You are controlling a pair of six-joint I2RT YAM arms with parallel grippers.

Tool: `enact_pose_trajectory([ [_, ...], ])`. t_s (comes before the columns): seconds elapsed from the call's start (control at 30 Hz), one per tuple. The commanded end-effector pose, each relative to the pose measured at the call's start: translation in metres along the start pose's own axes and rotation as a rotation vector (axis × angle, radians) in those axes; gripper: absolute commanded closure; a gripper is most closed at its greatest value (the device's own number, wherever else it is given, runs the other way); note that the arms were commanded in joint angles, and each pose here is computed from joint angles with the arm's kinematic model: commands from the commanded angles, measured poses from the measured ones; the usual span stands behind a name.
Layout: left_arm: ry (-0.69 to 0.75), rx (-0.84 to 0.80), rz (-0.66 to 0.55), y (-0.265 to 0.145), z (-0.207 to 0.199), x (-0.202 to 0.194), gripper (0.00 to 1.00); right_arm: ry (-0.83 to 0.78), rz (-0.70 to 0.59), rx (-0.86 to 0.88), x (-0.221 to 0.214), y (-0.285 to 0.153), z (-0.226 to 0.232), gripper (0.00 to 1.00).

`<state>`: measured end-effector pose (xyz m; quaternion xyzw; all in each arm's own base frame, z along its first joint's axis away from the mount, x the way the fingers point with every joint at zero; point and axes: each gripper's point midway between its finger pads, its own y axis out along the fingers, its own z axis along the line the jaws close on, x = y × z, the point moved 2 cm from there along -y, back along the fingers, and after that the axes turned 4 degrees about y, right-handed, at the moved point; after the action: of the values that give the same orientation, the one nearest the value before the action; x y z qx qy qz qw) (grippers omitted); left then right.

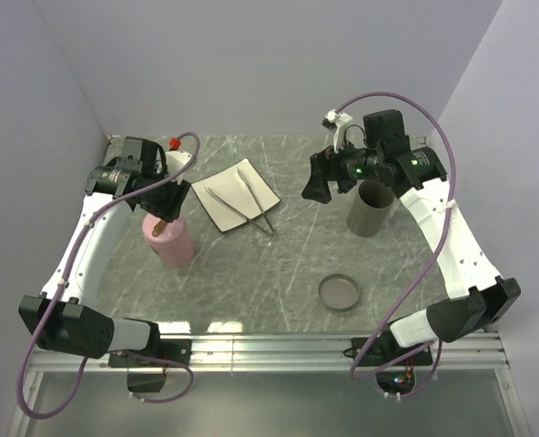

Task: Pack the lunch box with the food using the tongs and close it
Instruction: Close the box lid on the packing box, then pick up the box lid from the center of the board.

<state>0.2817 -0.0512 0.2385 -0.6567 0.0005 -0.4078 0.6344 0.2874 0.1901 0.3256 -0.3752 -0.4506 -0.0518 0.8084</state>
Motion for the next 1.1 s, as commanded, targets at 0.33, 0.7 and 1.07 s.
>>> enact_pose_trajectory([
  [0.33, 0.452, -0.448, -0.662, -0.060, -0.109, 0.079, 0.37, 0.250, -0.220, -0.026, 0.012, -0.075, -0.059, 0.00],
  [0.7, 0.971, -0.956, -0.746, -0.011, -0.270, 0.075, 0.44, 0.410, -0.379, -0.122, -0.003, -0.128, -0.098, 0.00],
  [1.07, 1.187, -1.125, -0.689, 0.060, -0.390, 0.065, 0.50, 0.447, -0.431, -0.174, -0.011, -0.146, -0.106, 0.00],
])
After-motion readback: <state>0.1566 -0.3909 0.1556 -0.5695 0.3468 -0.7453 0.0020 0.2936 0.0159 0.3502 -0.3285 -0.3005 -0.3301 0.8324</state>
